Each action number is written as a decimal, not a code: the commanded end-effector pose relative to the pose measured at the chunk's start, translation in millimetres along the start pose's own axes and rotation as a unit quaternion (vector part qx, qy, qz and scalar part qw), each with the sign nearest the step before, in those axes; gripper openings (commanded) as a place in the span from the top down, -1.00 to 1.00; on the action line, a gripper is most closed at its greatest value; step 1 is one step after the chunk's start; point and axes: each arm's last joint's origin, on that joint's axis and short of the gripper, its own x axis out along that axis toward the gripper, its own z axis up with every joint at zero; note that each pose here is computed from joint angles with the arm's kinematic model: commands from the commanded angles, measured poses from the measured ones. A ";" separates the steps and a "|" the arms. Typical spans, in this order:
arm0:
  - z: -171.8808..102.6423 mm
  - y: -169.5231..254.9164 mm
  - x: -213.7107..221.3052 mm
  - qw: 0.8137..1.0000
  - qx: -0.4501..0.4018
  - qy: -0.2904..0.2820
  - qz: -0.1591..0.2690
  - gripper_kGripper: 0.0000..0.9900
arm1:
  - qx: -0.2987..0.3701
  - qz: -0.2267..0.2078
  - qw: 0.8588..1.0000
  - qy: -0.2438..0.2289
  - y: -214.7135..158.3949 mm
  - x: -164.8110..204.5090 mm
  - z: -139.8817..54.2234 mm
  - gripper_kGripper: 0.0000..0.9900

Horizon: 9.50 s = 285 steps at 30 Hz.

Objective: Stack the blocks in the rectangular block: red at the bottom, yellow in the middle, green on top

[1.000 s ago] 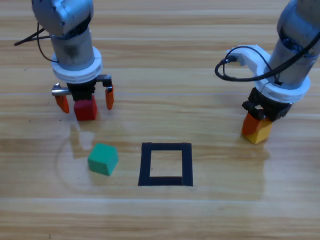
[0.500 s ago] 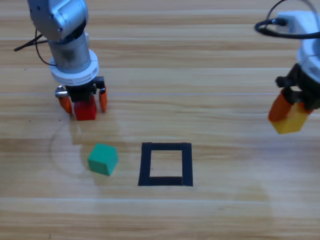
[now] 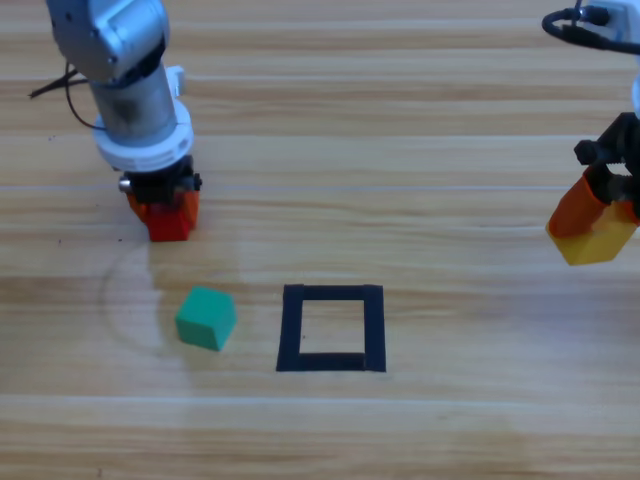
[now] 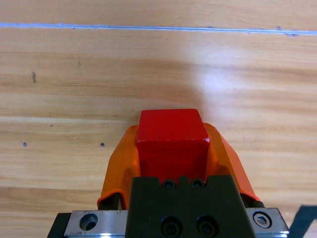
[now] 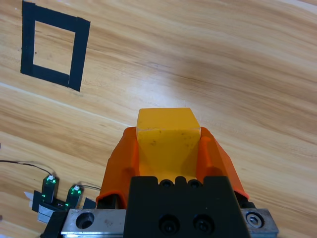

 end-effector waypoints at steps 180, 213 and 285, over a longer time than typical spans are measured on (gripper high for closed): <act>-310.0 165.0 -224.6 0.847 0.143 -0.450 -0.243 -0.86 | 0.048 -0.092 0.993 0.053 197.0 153.4 34.9 0.61; -312.9 168.1 -218.0 0.849 0.139 -0.447 -0.244 -0.86 | 0.047 -0.102 0.992 0.058 201.8 179.7 37.2 0.44; -157.6 -29.1 2.1 0.978 0.188 -0.084 -0.016 -0.37 | -0.158 0.070 0.980 -0.096 37.4 -3.3 -66.9 -1.00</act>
